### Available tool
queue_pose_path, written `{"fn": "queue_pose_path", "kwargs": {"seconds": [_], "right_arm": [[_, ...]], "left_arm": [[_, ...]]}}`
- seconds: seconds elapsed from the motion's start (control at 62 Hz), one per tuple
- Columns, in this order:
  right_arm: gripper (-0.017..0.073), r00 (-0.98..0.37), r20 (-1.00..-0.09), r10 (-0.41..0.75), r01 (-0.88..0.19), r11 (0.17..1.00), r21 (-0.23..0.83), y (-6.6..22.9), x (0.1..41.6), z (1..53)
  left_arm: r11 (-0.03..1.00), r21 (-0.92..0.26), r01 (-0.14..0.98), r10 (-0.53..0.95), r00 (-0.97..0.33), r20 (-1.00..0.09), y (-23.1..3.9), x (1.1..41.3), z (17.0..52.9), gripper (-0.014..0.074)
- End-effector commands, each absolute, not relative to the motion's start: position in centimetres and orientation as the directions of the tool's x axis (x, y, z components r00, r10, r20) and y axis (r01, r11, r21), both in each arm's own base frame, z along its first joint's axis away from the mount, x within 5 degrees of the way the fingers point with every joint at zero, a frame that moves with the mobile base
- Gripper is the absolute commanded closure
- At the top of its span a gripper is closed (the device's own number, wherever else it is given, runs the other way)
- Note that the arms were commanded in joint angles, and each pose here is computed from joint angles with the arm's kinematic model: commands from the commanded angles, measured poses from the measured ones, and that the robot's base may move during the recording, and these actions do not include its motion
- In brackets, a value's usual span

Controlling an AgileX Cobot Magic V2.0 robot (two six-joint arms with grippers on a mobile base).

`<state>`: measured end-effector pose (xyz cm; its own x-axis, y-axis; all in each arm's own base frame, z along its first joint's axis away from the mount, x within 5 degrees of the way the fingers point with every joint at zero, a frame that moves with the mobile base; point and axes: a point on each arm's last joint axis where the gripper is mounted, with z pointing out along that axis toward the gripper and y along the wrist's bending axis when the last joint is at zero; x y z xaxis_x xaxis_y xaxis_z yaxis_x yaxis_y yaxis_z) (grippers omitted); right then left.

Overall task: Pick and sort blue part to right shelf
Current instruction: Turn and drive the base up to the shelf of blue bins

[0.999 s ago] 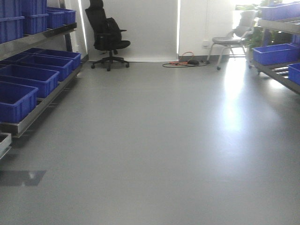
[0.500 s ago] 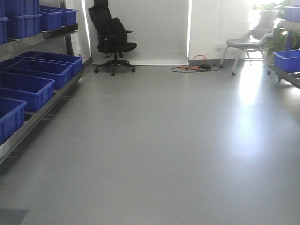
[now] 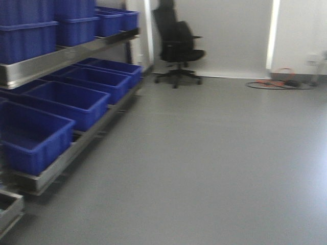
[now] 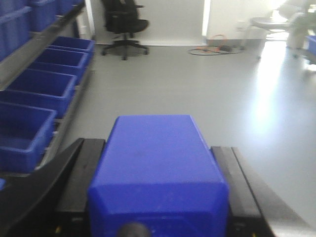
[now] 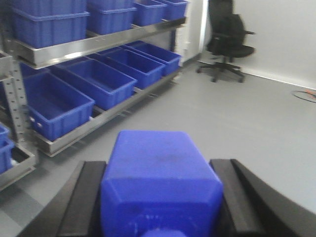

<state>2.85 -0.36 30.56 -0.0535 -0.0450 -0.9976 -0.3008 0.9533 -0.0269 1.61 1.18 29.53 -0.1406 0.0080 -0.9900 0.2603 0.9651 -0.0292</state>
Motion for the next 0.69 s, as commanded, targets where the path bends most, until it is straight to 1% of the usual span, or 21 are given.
{"fn": "queue_pose_path", "kwargs": {"seconds": [0.0,0.677], "right_arm": [[0.0306,0.059,-0.998,-0.038,-0.315,0.948,-0.055,-0.23,2.74,32.27],[0.0306,0.059,-0.998,-0.038,-0.315,0.948,-0.055,-0.23,2.74,32.27]], "left_arm": [[0.960,-0.031,0.278,-0.027,-0.016,-1.000,1.29,1.07,31.18,0.0262],[0.960,-0.031,0.278,-0.027,-0.016,-1.000,1.29,1.07,31.18,0.0262]]}}
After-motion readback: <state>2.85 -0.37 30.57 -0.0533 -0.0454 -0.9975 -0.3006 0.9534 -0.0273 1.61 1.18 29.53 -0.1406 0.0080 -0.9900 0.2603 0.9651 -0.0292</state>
